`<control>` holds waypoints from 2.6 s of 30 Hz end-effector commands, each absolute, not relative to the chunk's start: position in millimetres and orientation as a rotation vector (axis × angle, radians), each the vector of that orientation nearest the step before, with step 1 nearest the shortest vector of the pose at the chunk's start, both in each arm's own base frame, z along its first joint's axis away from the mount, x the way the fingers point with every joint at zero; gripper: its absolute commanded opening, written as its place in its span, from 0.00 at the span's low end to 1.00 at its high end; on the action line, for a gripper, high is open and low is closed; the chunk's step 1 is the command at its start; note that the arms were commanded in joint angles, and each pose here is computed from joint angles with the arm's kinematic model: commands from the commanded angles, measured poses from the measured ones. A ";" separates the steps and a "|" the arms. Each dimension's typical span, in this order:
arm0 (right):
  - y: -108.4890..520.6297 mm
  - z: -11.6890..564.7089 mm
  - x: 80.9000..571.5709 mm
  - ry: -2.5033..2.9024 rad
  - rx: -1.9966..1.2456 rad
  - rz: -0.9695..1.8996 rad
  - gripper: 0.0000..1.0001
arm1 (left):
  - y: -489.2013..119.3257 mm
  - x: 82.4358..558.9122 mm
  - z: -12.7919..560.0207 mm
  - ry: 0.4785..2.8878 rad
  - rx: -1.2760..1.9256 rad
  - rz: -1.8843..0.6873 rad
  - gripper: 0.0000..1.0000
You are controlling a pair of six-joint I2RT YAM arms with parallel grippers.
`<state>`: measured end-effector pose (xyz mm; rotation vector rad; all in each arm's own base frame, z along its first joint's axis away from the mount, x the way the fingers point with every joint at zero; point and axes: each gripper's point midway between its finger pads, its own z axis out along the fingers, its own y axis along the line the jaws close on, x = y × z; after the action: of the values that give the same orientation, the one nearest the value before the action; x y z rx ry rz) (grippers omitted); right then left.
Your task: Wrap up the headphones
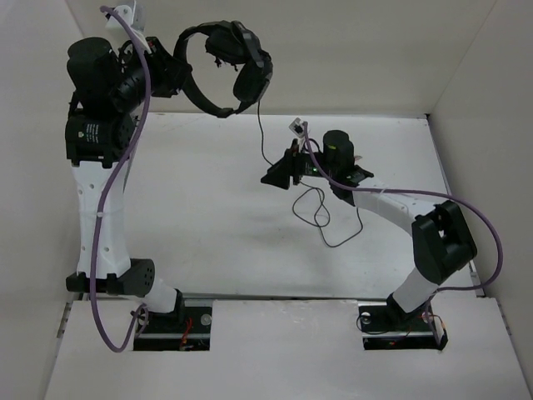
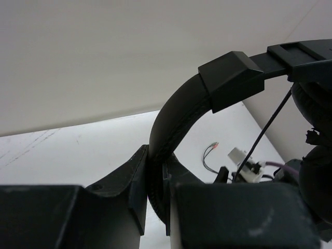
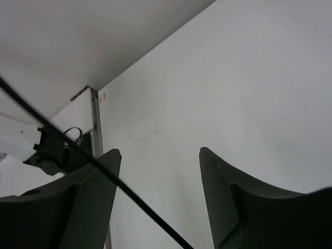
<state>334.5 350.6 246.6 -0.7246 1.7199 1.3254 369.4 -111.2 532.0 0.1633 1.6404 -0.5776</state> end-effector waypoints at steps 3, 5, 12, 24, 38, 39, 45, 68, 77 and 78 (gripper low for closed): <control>355.8 284.0 313.6 1.528 -0.866 1.319 0.44 | -104.0 343.3 595.2 1.443 0.116 -0.655 0.00; 357.7 283.2 308.6 1.519 -0.894 1.322 0.28 | -99.6 343.8 596.4 1.438 0.099 -0.649 0.00; 351.4 273.1 313.8 1.556 -0.998 1.060 0.00 | -66.3 369.6 579.2 1.455 -0.052 -0.536 0.00; 328.0 264.3 326.6 1.423 -1.625 -0.167 0.00 | -52.2 428.5 498.9 1.583 -0.225 -0.240 0.00; 296.6 478.8 353.7 0.974 -1.255 -0.614 0.00 | -54.5 444.3 391.3 1.767 -0.066 0.089 0.00; 296.8 489.1 352.8 0.951 -1.231 -0.615 0.00 | -56.5 444.8 383.4 1.782 -0.048 0.102 0.00; 282.6 533.4 364.2 0.859 -1.087 -0.727 0.00 | -79.8 439.1 342.8 1.862 0.097 0.129 0.00; 255.3 488.3 420.4 1.035 -1.005 -0.351 0.00 | -211.0 337.5 385.8 1.726 0.657 -0.304 0.00; 268.3 490.8 410.1 1.091 -0.956 -0.122 0.00 | -227.5 314.3 394.0 1.737 0.714 -0.459 0.00; 269.7 491.6 409.8 1.094 -0.954 -0.113 0.00 | -227.9 313.9 394.8 1.737 0.717 -0.462 0.00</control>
<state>421.1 267.2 448.0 -1.0618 1.1451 -0.2136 332.6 -218.7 358.8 0.7028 1.8210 -0.3521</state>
